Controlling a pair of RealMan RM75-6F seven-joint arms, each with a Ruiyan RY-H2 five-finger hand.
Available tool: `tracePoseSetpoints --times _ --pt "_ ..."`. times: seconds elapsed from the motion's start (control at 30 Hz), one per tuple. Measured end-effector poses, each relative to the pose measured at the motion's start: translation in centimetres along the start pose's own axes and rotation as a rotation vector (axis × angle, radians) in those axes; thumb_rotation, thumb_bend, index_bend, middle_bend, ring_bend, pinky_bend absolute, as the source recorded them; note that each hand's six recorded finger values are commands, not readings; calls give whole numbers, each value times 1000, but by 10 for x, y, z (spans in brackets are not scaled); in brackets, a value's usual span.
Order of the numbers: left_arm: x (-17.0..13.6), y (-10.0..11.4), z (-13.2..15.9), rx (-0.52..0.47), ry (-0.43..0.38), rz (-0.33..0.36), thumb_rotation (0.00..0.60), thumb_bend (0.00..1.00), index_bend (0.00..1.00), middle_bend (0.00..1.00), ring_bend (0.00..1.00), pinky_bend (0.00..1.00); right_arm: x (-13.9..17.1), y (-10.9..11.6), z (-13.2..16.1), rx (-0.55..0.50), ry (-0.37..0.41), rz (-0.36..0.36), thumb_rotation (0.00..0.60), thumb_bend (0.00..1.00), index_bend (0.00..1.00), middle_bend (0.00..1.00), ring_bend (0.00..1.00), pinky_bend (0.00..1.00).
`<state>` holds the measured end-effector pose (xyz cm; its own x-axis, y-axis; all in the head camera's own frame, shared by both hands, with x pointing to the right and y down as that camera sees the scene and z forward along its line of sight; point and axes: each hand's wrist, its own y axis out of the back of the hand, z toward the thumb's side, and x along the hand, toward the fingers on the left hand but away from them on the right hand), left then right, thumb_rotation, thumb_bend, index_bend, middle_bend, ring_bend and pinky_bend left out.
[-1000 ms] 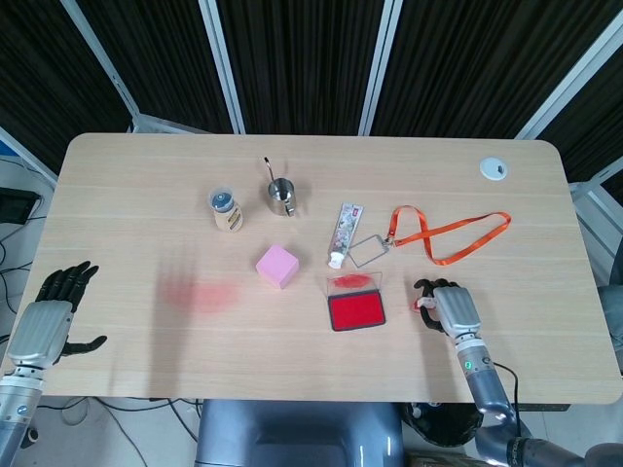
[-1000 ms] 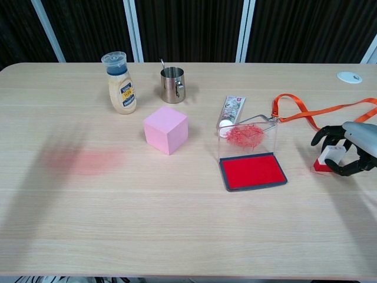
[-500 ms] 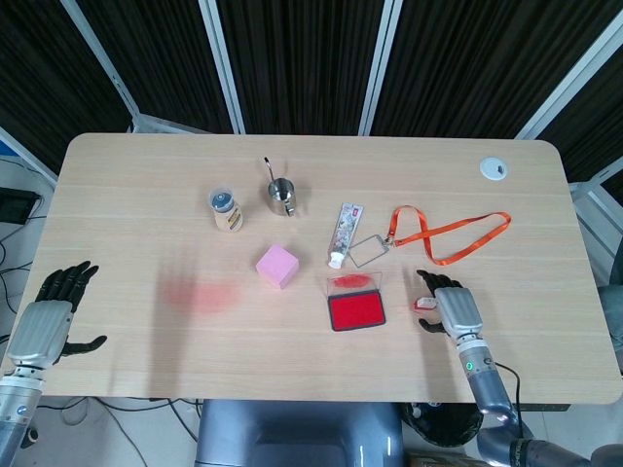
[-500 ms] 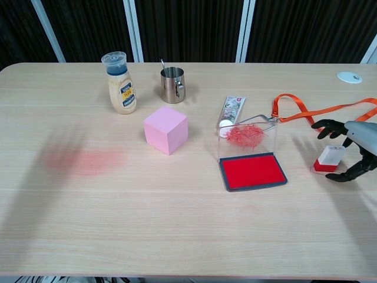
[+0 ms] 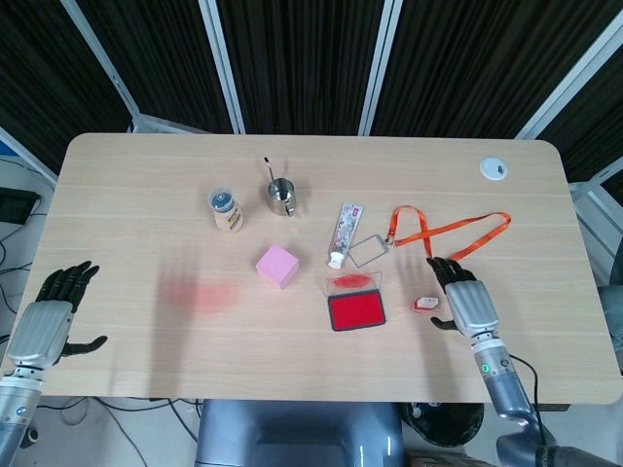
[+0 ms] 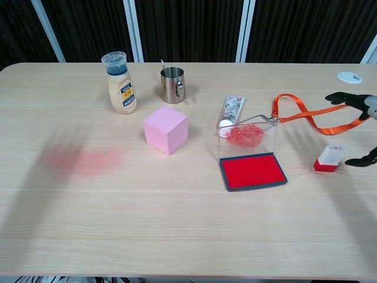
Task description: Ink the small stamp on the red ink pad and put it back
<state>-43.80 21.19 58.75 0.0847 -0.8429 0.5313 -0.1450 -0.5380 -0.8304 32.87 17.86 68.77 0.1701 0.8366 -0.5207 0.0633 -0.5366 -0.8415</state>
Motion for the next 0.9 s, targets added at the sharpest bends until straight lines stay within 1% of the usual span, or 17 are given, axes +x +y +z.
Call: tracePoseSetpoints --times 0.13,0.23,0.3,0.37,0.47,0.53,0.7,0.77,0.9 --pt "-1 0 0 9 -5 3 600 22 0 0 0 0 15 27 -9 56 3 -25 600 164 4 63 59 238" --pt "-1 1 -1 20 -3 4 600 22 0 0 0 0 31 48 -18 100 -1 -52 600 134 0 22 20 223" --pt "-2 1 -1 32 -1 5 600 22 0 0 0 0 46 61 -25 119 -12 -74 600 103 0 0 1 203" --pt "-2 1 -2 43 1 8 600 23 0 0 0 0 60 66 -31 130 -27 -78 600 92 0 0 0 201" --pt "-1 1 -3 57 3 13 600 22 0 0 0 0 81 68 -41 160 -55 -61 600 90 0 0 0 200" --pt "-1 1 -4 66 8 14 600 23 0 0 0 0 90 71 -44 167 -65 -63 600 90 0 0 0 200" --pt "1 2 -5 79 19 27 600 22 0 0 0 0 108 85 -45 169 -69 -124 600 89 0 0 0 200" --pt "1 3 -5 81 19 34 600 22 0 0 0 0 114 88 -46 152 -73 -151 600 89 0 0 0 200" --pt "1 4 -5 80 18 44 600 22 0 0 0 0 114 86 -51 117 -86 -156 600 90 0 0 0 200"
